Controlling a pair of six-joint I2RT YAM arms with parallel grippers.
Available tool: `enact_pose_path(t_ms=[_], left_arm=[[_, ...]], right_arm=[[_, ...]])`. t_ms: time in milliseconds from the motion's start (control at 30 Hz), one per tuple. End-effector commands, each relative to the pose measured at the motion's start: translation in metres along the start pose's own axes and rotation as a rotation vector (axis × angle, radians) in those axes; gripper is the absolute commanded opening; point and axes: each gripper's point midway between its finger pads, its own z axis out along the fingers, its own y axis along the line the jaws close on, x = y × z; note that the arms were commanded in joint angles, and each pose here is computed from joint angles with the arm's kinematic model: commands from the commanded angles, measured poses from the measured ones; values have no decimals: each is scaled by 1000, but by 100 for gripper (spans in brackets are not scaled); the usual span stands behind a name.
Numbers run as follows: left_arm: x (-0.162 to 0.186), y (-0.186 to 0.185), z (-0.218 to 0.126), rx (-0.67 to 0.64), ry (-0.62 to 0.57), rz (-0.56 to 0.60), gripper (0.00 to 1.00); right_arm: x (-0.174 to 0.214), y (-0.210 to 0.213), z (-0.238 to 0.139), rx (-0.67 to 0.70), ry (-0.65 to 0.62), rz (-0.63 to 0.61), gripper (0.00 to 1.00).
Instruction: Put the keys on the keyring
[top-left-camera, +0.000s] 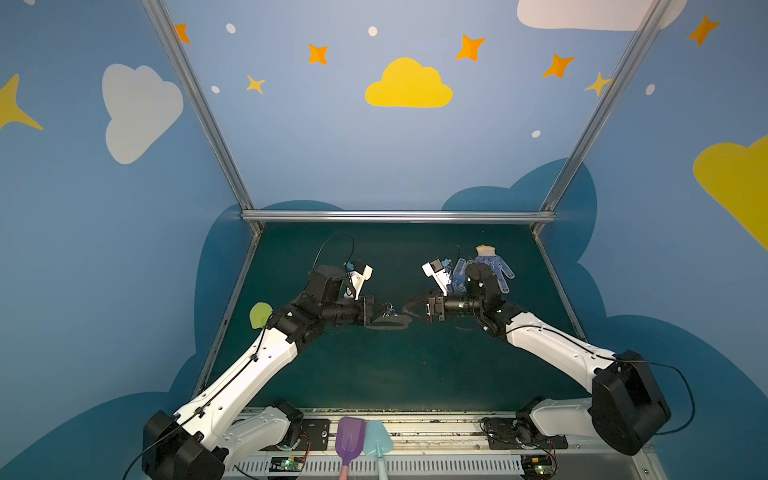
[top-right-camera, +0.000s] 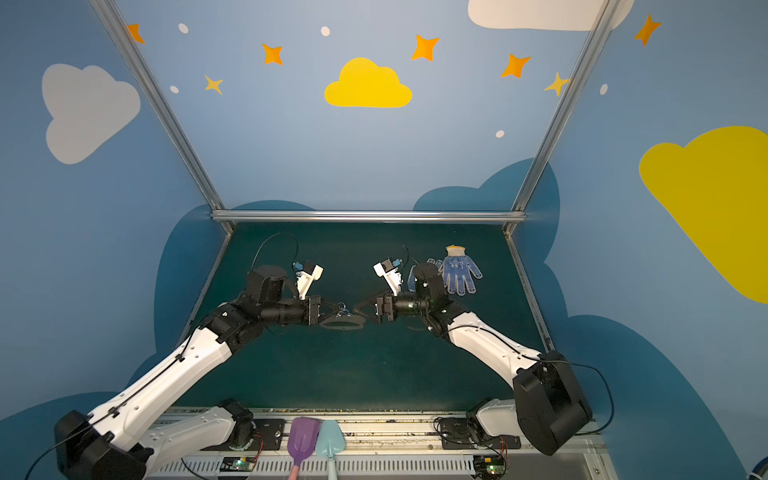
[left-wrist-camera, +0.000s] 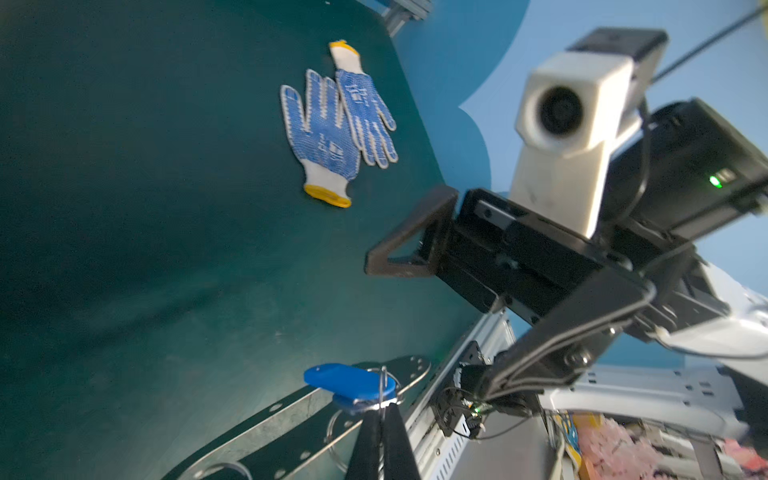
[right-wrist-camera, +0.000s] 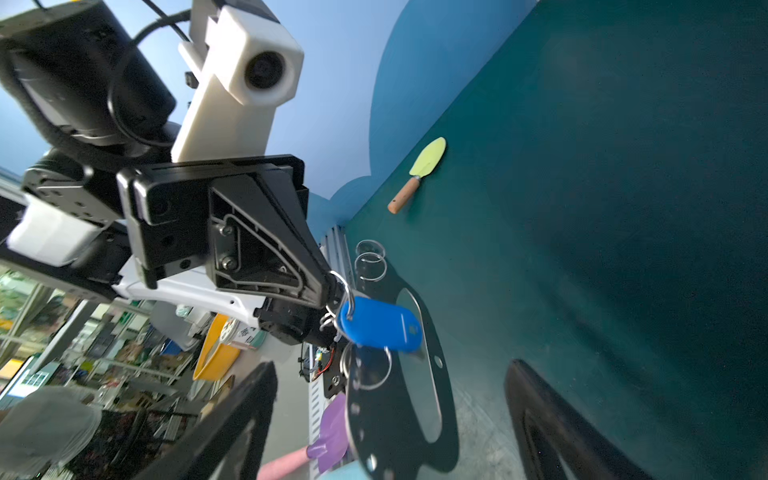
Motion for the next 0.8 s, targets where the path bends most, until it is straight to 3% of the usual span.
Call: enact_pose_path(t_ms=[0, 67, 133, 233, 500, 600, 767], left_arm=[[-10, 11, 0, -89, -55, -55, 4], [-9, 8, 3, -85, -47, -58, 4], [-8, 9, 6, -103, -41, -77, 4], [-6, 10, 10, -133, -22, -101, 4], [-6, 10, 18, -116, -35, -172, 4], [-7, 9, 18, -114, -43, -175, 4], [-5, 8, 20, -114, -41, -176, 4]], right_arm=[[17, -10, 2, 140, 6, -46, 87], [19, 1, 4, 142, -17, -97, 85], [16, 4, 3, 125, -65, -90, 66], [15, 7, 2, 139, -58, -119, 50], [20, 5, 18, 164, -35, -145, 42], [17, 9, 20, 159, -54, -151, 47], [13, 17, 24, 145, -64, -178, 47]])
